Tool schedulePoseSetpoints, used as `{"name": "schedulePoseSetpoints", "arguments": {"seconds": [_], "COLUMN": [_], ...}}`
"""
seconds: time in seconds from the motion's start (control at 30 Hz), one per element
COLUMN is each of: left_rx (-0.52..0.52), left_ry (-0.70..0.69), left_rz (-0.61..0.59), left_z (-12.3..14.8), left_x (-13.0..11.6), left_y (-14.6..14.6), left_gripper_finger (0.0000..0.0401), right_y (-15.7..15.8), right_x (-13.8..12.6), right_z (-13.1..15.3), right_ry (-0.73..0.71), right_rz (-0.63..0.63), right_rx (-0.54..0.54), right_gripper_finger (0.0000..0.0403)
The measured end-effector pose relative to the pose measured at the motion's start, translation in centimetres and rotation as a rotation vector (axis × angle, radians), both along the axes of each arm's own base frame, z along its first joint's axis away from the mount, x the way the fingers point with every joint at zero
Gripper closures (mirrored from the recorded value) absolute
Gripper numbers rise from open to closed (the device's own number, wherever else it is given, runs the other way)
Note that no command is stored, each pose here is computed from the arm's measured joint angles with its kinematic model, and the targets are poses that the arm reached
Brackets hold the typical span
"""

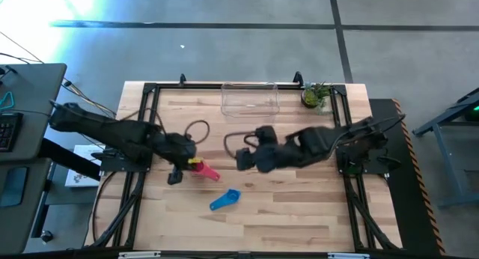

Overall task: Nest measuring cups in basket
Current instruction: Stack the blue measuring cup on top of the red measuring cup

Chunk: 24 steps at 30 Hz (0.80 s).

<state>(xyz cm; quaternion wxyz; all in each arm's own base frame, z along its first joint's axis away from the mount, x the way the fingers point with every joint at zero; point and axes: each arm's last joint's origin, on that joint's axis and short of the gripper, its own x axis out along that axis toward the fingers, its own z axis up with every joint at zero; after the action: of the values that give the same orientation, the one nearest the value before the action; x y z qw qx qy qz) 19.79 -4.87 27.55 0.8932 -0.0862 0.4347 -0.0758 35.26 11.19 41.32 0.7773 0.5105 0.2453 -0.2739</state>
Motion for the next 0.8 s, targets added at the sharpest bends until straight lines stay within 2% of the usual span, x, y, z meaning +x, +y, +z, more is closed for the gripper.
{"name": "schedulePoseSetpoints", "arguments": {"seconds": [0.43,0.8], "left_rx": [-0.150,-0.171], "left_ry": [-0.129,-0.130], "left_rz": [0.142,0.124], "left_z": [3.4,3.7], "left_x": [-5.3,-6.6], "left_y": [1.7,1.9], "left_gripper_finger": [0.0343,0.0343], "right_y": [4.8,6.8], "right_x": [3.1,5.9], "right_z": [-6.2,-12.5], "right_ry": [0.127,0.284], "right_rz": [-0.139,-0.235], "right_rx": [0.221,0.352], "right_gripper_finger": [0.0153,0.0153]}}
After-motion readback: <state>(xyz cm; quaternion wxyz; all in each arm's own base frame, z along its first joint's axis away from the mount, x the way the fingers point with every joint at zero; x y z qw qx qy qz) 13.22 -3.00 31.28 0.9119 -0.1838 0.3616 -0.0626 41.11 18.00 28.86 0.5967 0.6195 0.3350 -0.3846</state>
